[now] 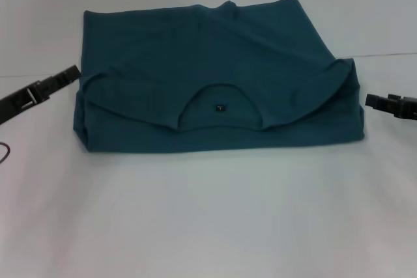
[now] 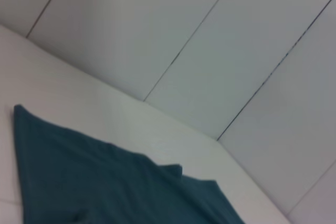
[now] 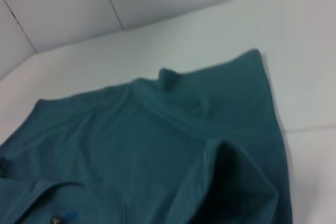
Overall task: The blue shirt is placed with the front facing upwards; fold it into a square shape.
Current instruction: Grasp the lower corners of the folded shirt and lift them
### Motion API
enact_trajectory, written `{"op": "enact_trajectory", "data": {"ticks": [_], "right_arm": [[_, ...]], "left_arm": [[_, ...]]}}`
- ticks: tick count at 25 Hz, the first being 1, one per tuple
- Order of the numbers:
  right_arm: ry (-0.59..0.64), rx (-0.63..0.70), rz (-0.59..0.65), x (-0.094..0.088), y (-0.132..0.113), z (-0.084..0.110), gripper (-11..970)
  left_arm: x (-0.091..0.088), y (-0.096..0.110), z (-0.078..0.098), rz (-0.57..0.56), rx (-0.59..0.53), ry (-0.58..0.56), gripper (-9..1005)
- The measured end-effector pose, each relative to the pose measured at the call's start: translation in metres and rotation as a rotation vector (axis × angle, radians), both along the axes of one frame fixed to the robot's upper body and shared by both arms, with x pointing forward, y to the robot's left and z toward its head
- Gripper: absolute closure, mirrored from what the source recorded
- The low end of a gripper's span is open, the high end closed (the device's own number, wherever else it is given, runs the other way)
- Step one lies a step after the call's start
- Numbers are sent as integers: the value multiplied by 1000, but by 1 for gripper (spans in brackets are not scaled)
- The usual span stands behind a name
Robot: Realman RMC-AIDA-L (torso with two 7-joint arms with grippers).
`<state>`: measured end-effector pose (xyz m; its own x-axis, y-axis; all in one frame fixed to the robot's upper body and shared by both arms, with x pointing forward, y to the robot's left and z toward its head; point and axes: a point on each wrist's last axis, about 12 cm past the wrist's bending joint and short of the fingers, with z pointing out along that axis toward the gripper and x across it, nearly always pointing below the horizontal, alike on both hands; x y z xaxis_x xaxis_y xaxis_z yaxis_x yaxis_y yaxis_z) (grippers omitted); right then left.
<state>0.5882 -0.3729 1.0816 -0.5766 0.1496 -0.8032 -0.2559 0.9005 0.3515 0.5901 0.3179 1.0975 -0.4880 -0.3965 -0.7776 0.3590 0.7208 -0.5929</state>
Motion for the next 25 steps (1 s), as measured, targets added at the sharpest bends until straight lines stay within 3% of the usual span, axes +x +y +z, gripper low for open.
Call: {"op": "enact_trajectory", "data": {"ticks": [6, 12, 25], "right_arm": [[130, 4, 22, 5, 6, 0, 330], [186, 16, 27, 10, 9, 2, 331], [205, -4, 26, 17, 23, -4, 332]], "left_arm": [[-9, -1, -11, -17, 44, 30, 176], [-15, 2, -16, -22, 58, 41, 177], [-18, 1, -18, -25, 66, 38, 181]]}}
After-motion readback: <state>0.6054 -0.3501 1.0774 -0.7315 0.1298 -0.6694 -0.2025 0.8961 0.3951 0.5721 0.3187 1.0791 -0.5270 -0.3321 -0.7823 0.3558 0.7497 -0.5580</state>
